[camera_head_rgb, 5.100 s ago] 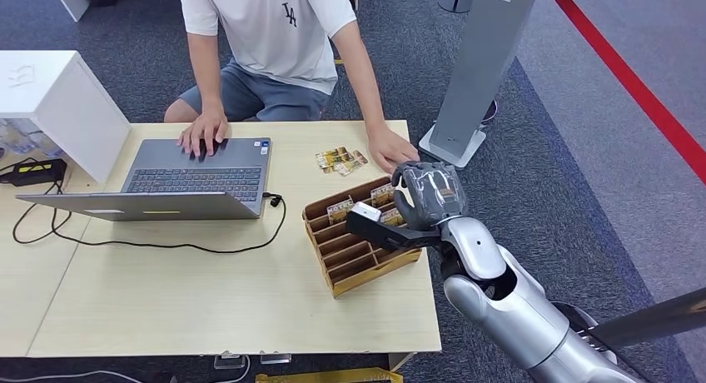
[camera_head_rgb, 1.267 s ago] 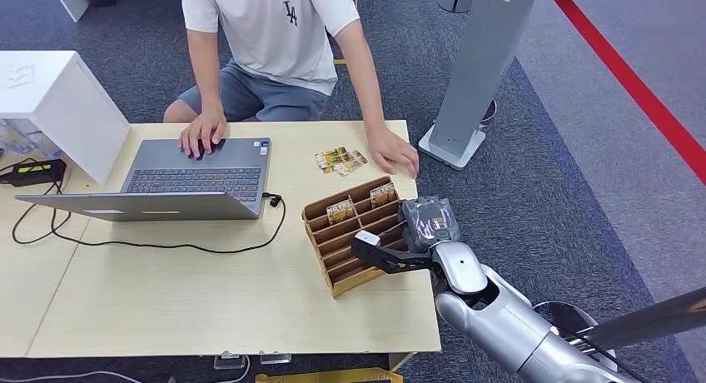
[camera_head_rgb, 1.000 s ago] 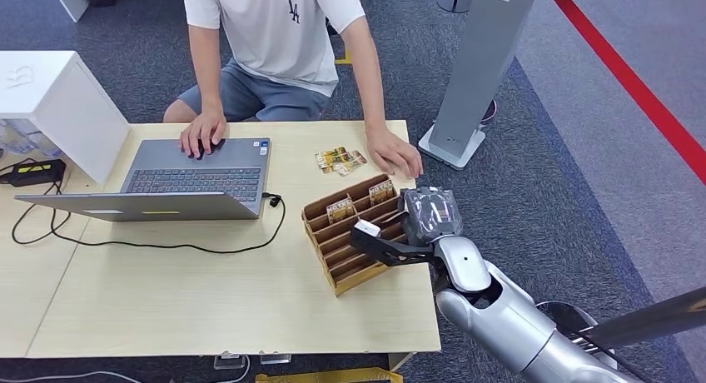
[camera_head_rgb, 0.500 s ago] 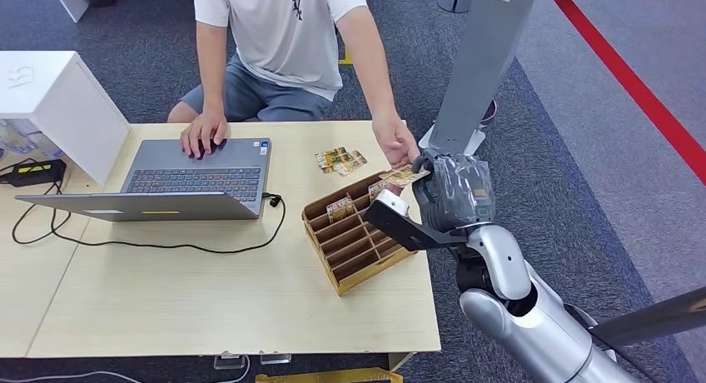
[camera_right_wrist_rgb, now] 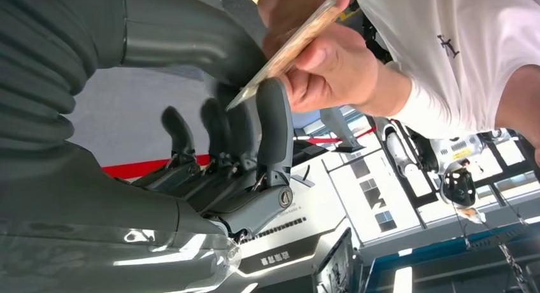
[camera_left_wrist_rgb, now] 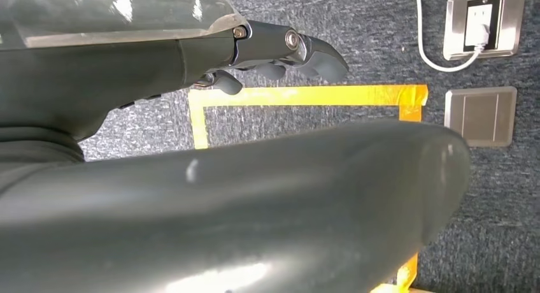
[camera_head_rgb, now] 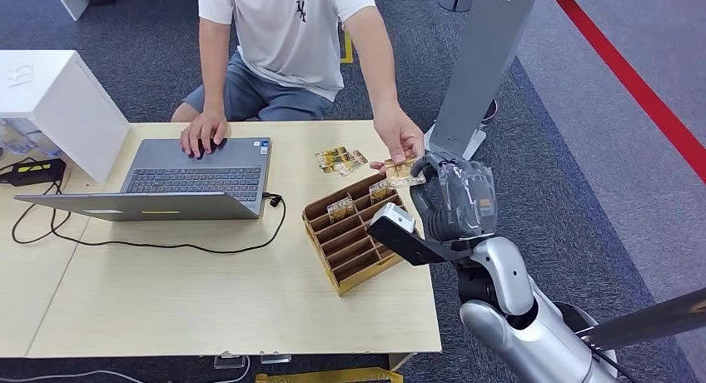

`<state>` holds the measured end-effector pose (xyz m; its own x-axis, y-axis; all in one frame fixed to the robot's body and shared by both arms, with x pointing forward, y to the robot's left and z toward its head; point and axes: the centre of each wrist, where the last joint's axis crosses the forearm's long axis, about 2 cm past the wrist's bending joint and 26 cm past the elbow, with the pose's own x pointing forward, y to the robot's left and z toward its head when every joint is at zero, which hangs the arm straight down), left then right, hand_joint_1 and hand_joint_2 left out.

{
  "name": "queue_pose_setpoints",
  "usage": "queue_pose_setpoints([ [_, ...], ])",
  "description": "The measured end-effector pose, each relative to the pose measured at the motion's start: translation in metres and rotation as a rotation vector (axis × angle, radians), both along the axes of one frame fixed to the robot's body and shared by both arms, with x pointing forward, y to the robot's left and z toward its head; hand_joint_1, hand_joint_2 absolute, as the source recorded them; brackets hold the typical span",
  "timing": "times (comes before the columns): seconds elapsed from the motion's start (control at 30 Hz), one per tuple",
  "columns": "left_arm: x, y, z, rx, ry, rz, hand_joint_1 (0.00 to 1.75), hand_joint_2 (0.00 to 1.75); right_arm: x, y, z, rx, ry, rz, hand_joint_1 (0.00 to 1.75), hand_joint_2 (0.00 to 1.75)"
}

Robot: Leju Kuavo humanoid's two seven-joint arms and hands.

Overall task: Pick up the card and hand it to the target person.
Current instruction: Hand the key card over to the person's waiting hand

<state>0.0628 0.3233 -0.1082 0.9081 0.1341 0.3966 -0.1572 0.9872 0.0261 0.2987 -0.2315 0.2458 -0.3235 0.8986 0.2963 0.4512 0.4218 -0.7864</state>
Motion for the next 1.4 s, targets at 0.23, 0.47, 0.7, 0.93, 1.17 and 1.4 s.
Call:
queue_pose_setpoints([
  [0.23,0.000,0.000,0.000,0.019,0.002,0.007,0.00,0.00,0.002,0.001,-0.002,0.152,0.080,0.129,0.00,1.75],
  [0.47,0.000,0.001,0.000,0.037,0.016,0.015,0.00,0.00,0.005,-0.010,-0.022,0.606,0.282,0.406,0.00,1.75],
  [0.7,0.000,0.001,0.000,0.073,0.029,0.023,0.00,0.00,-0.001,-0.019,-0.049,0.797,0.377,0.440,0.00,1.75],
  [0.93,0.000,0.000,0.000,0.113,0.047,0.026,0.00,0.00,-0.011,-0.027,-0.074,0.858,0.433,0.358,0.00,1.75],
  [1.17,0.000,-0.001,0.000,0.114,0.054,0.026,0.00,0.00,-0.024,-0.030,-0.097,0.873,0.487,0.309,0.00,1.75],
  [1.4,0.000,-0.002,0.000,0.112,0.054,0.016,0.00,0.00,-0.029,-0.036,-0.104,0.879,0.496,0.274,0.00,1.75],
])
